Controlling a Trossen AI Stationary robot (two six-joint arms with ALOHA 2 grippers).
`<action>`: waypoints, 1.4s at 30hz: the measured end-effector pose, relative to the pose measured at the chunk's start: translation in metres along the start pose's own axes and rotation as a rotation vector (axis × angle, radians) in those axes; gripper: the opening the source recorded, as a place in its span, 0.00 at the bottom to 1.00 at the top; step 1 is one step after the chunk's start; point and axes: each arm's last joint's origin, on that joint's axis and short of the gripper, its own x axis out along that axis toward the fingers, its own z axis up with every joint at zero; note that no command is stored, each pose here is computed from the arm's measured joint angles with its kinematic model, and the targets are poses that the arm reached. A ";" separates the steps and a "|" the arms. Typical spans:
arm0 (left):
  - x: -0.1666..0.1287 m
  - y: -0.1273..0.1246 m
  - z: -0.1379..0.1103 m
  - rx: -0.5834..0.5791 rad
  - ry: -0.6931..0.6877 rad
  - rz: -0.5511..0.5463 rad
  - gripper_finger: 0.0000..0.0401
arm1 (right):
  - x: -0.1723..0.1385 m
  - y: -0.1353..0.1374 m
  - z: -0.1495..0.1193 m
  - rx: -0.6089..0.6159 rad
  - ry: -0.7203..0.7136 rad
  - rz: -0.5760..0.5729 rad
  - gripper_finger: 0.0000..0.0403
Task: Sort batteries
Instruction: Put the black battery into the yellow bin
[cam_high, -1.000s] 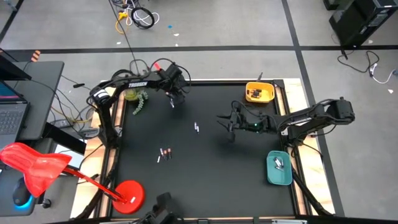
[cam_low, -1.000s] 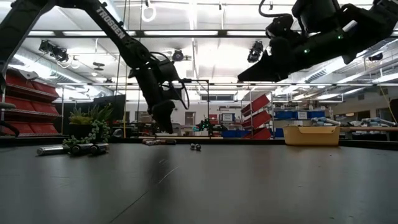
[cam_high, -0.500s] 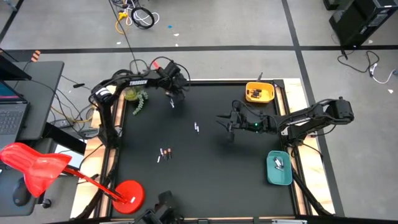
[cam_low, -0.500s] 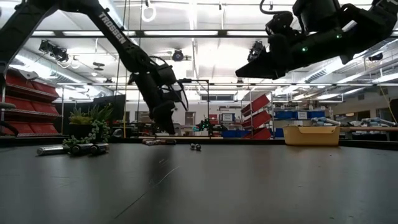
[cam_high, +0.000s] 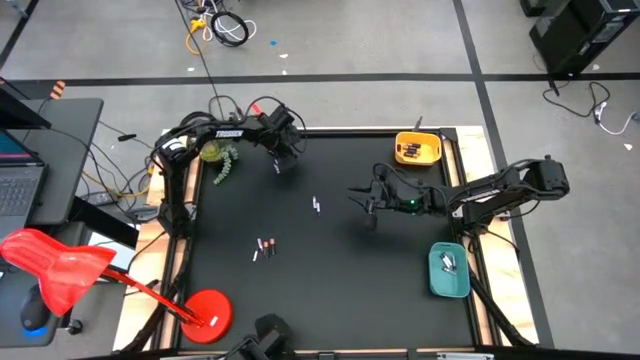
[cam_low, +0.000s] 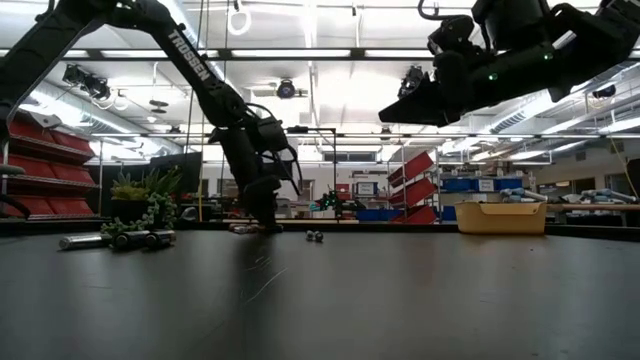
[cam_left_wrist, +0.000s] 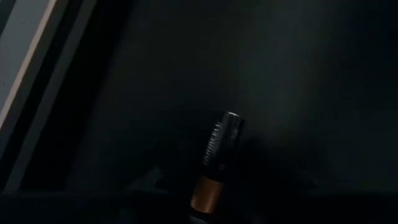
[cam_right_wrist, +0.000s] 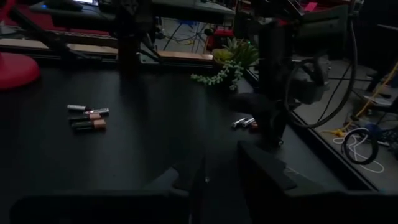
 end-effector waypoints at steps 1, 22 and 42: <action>0.000 -0.002 0.000 0.014 0.010 0.003 0.32 | 0.000 0.000 0.000 0.000 0.000 0.000 0.25; -0.007 -0.034 0.010 0.154 0.025 0.041 0.00 | 0.000 -0.001 0.001 0.025 -0.006 -0.024 0.22; -0.073 -0.098 0.052 0.307 -0.383 -0.264 0.00 | 0.026 -0.013 -0.019 -0.370 0.016 -0.103 0.40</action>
